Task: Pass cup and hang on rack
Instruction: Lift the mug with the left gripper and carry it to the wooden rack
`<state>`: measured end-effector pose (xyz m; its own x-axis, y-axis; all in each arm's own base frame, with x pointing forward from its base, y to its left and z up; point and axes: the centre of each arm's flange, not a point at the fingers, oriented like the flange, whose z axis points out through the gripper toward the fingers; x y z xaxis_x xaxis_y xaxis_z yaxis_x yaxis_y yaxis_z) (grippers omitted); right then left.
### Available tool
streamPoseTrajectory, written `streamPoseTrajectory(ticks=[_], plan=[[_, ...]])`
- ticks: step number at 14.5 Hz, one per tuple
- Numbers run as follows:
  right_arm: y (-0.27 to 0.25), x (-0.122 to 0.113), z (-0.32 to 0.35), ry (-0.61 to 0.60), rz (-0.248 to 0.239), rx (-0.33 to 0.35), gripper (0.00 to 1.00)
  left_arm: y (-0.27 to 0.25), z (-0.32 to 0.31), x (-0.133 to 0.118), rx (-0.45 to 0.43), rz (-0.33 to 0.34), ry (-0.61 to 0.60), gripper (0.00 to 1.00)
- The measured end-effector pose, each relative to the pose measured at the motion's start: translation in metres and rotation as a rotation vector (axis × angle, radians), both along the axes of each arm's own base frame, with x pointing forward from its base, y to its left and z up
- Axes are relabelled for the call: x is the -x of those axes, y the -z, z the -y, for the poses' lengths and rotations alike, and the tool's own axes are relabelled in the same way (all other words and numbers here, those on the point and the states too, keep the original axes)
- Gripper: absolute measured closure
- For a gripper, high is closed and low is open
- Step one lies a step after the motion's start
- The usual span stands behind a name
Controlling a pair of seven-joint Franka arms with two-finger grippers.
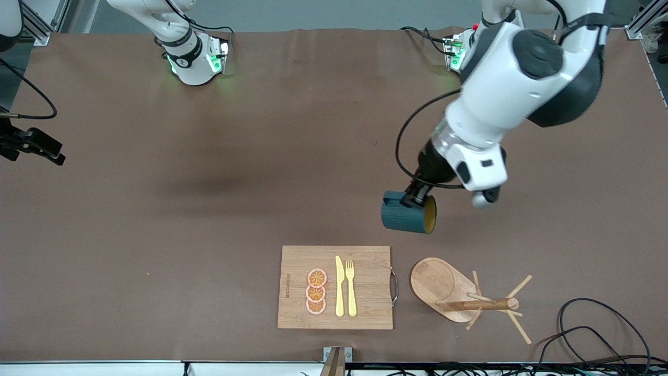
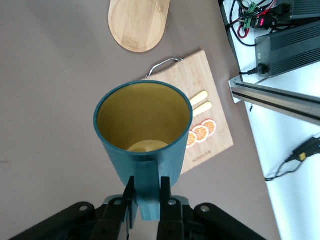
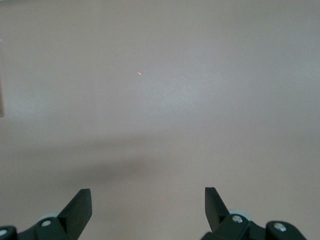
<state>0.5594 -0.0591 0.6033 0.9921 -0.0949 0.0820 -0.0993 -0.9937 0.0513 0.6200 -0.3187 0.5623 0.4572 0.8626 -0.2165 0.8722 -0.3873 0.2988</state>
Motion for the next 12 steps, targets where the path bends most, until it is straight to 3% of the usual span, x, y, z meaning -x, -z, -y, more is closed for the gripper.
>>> streamPoseTrajectory(ticks=[4, 7, 12], plan=[[0.011, -0.002, -0.001, 0.000, -0.041, -0.003, 0.00, -0.003, -0.069, -0.032, 0.213, -0.046, -0.041, 0.79], [0.019, -0.004, -0.001, 0.000, -0.064, -0.004, 0.00, 0.000, -0.119, -0.051, 0.363, -0.039, -0.035, 0.79], [0.013, -0.005, -0.002, -0.003, -0.054, -0.003, 0.00, 0.038, -0.162, -0.077, 0.563, -0.018, 0.002, 0.79]])
